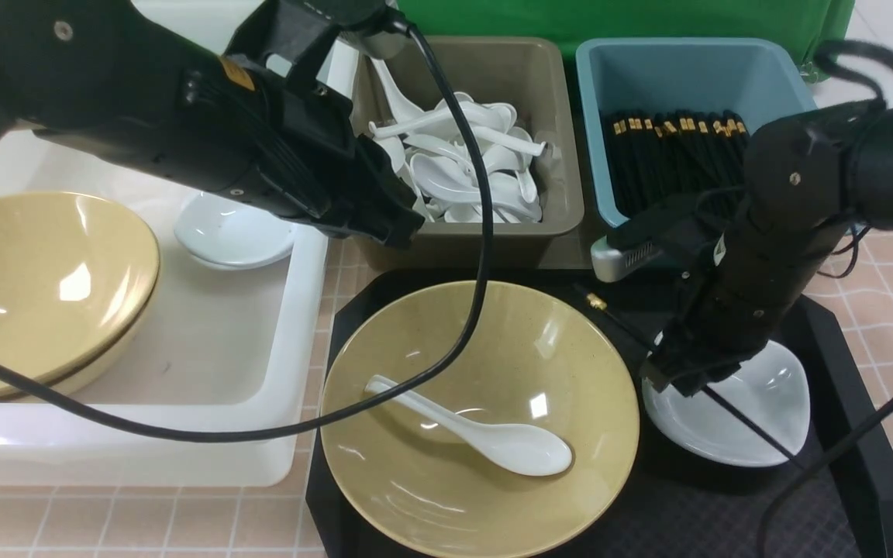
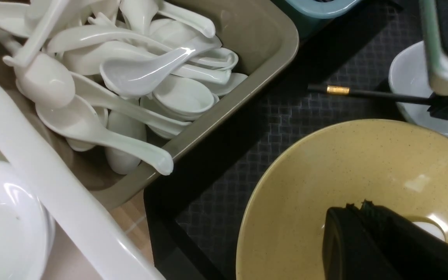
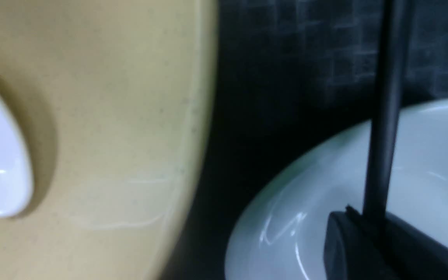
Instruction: On brown table put chopsticks spoon bowls plates into blue grey white boxes.
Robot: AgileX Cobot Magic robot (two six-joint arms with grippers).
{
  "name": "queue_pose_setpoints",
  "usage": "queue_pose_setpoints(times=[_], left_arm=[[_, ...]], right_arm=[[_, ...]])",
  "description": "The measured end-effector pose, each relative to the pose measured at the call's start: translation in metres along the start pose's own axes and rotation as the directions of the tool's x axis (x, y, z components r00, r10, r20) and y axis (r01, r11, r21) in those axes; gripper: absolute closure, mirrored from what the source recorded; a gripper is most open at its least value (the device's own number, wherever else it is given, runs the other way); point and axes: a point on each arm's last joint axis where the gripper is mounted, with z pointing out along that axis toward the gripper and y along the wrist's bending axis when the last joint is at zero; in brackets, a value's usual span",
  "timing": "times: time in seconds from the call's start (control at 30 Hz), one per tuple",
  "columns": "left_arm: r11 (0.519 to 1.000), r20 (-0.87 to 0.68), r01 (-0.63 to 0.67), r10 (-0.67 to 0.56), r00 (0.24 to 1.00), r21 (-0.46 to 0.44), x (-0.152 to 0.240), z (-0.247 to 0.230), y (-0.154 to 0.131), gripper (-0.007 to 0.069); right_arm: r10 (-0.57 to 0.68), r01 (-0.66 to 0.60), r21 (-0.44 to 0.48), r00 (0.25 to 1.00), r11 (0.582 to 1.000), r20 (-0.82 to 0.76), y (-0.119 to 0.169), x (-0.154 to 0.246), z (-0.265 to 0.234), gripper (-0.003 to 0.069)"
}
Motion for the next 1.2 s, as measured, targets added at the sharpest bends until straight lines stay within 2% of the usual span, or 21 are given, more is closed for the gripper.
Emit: queue_pose_setpoints(times=[0.23, 0.33, 0.47, 0.6, 0.67, 0.73, 0.83, 1.0, 1.03, 1.07, 1.1, 1.2], left_arm=[[1.000, 0.033, 0.009, -0.008, 0.999, -0.013, -0.003, 0.000, 0.001, 0.0621], [0.998, 0.088, 0.056, -0.053, 0.995, -0.029, -0.009, 0.012, 0.006, 0.0621], [0.995, 0.121, 0.098, -0.096, 0.988, -0.017, -0.026, 0.034, 0.014, 0.0621], [0.997, 0.187, 0.071, -0.066, 0.980, -0.019, -0.057, 0.045, 0.023, 0.0621], [0.998, 0.206, 0.061, -0.055, 0.977, -0.024, -0.065, 0.048, 0.025, 0.0621], [0.998, 0.263, 0.044, -0.034, 0.964, -0.034, -0.085, 0.044, 0.029, 0.0621], [0.998, 0.305, 0.033, -0.018, 0.952, -0.044, -0.096, 0.037, 0.030, 0.0621], [0.999, 0.298, 0.016, -0.003, 0.955, -0.039, -0.099, 0.032, 0.028, 0.0621], [0.999, 0.262, -0.006, 0.015, 0.965, -0.035, -0.096, 0.032, 0.027, 0.0621], [0.999, 0.263, -0.008, 0.017, 0.965, -0.035, -0.096, 0.031, 0.027, 0.0621], [0.999, 0.237, -0.026, 0.033, 0.971, -0.030, -0.094, 0.028, 0.025, 0.0621], [0.999, 0.235, -0.045, 0.050, 0.971, -0.029, -0.094, 0.014, 0.022, 0.0621]], right_arm=[[-0.005, 0.000, 0.040, 0.990, 0.999, 0.139, -0.001, 0.000, -0.048, 0.0573], [0.013, -0.041, 0.087, 0.954, 0.995, 0.298, -0.018, -0.015, -0.080, 0.0573], [0.083, -0.165, 0.121, 0.863, 0.979, 0.499, -0.049, -0.042, -0.106, 0.0573], [0.182, -0.311, 0.091, 0.742, 0.946, 0.645, -0.082, -0.070, -0.113, 0.0573], [0.198, -0.337, 0.081, 0.714, 0.938, 0.672, -0.090, -0.077, -0.112, 0.0573], [0.234, -0.390, 0.057, 0.656, 0.919, 0.718, -0.109, -0.094, -0.107, 0.0572], [0.277, -0.432, 0.033, 0.632, 0.901, 0.724, -0.126, -0.108, -0.093, 0.0560], [0.335, -0.469, 0.022, 0.663, 0.883, 0.670, -0.147, -0.122, -0.057, 0.0469], [0.362, -0.477, 0.021, 0.695, 0.879, 0.621, -0.150, -0.122, -0.046, 0.0406], [0.366, -0.477, 0.022, 0.701, 0.878, 0.613, -0.151, -0.122, -0.044, 0.0389], [0.386, -0.480, 0.024, 0.733, 0.877, 0.559, -0.150, -0.120, -0.037, 0.0325], [0.390, -0.463, 0.032, 0.780, 0.886, 0.489, -0.146, -0.115, -0.035, 0.0236]])
